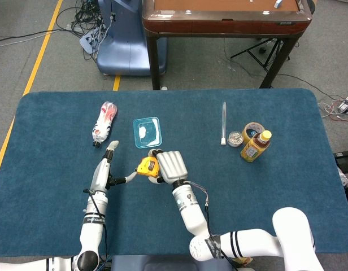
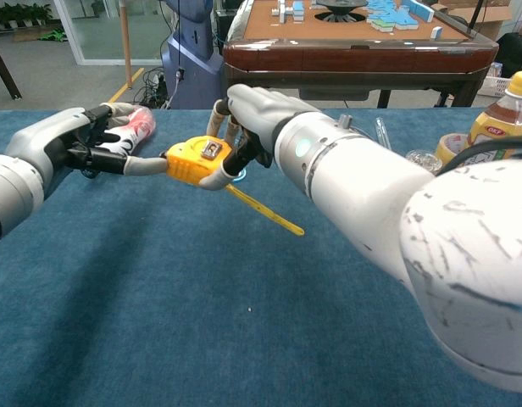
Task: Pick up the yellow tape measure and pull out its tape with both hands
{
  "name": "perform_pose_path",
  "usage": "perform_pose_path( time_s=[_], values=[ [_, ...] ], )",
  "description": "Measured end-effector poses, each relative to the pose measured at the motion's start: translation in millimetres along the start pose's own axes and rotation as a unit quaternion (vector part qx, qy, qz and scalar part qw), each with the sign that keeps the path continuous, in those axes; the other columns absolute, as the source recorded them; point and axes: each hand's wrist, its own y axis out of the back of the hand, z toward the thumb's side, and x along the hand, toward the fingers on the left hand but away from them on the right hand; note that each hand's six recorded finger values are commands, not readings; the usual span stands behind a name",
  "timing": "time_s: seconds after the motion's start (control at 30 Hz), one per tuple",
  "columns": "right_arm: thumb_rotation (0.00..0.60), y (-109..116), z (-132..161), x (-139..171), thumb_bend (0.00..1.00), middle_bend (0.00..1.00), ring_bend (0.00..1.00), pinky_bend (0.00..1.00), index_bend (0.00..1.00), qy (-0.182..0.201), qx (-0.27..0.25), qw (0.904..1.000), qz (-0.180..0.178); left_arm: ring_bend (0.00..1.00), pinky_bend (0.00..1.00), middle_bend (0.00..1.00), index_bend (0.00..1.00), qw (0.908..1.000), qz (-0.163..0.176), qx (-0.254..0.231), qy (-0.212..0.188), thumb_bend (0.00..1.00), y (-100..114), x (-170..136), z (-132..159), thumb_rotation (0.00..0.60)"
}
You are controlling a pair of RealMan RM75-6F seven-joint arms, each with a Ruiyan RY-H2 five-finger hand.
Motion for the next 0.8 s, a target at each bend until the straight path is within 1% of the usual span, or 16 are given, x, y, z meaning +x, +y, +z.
perform_pose_path(
  time_s=[0.37, 0.8],
  values=[
    [0.600, -0.5, -4.6, 2.1, 0.77, 0.80, 0.77, 0.52, 0.86, 0.001, -0.002, 1.0000, 0.006, 0.00, 0.00, 0.00, 0.00, 1.0000, 0.005, 0.005, 0.003, 0.14, 2.2, 2.2, -1.8, 0.600],
    [0.600, 3.3, -6.0, 5.1, 0.77, 0.80, 0.77, 0.52, 0.86, 0.006, -0.005, 0.9999, 0.012, 0.00, 0.00, 0.00, 0.00, 0.9997, 0.020, 0.007, 0.012, 0.14, 15.5, 6.4, -7.3, 0.600]
  ],
)
